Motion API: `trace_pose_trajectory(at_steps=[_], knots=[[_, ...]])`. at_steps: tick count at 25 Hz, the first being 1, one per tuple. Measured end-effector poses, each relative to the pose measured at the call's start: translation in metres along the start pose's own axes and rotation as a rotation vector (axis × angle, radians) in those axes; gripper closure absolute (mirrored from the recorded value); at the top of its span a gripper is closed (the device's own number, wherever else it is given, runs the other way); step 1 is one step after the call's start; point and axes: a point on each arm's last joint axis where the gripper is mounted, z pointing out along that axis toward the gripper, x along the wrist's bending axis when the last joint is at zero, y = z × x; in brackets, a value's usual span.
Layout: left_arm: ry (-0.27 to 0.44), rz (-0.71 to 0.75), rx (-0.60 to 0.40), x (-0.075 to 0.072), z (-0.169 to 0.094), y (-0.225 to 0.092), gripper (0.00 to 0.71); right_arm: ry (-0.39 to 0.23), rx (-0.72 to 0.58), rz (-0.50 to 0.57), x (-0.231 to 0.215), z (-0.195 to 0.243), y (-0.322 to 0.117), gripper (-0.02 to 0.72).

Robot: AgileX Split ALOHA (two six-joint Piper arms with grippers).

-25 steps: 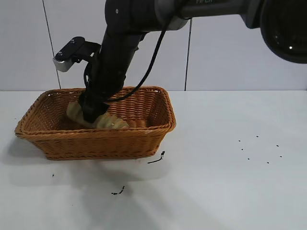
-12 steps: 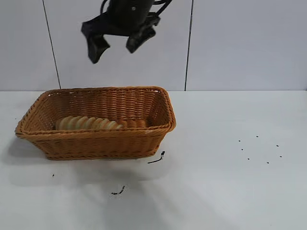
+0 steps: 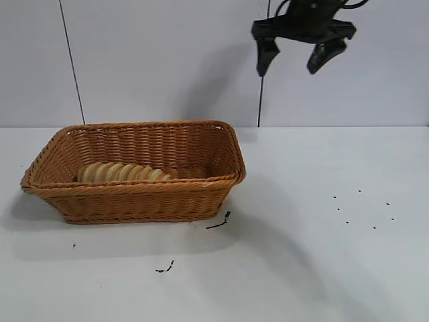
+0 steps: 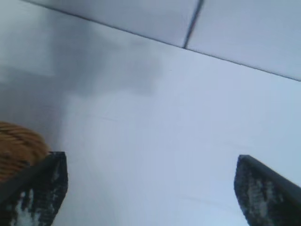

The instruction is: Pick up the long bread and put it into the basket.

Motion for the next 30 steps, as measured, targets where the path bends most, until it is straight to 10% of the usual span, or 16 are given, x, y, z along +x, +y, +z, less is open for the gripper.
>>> trace_pose_trajectory(at_steps=[17, 30], knots=[[0.000, 0.000, 0.000, 0.000, 0.000, 0.000, 0.014, -0.020, -0.018, -0.017, -0.004, -0.092, -0.020, 0.066], [0.000, 0.000, 0.000, 0.000, 0.000, 0.000, 0.014, -0.025, 0.101, 0.015, -0.004, -0.199, -0.208, 0.066]])
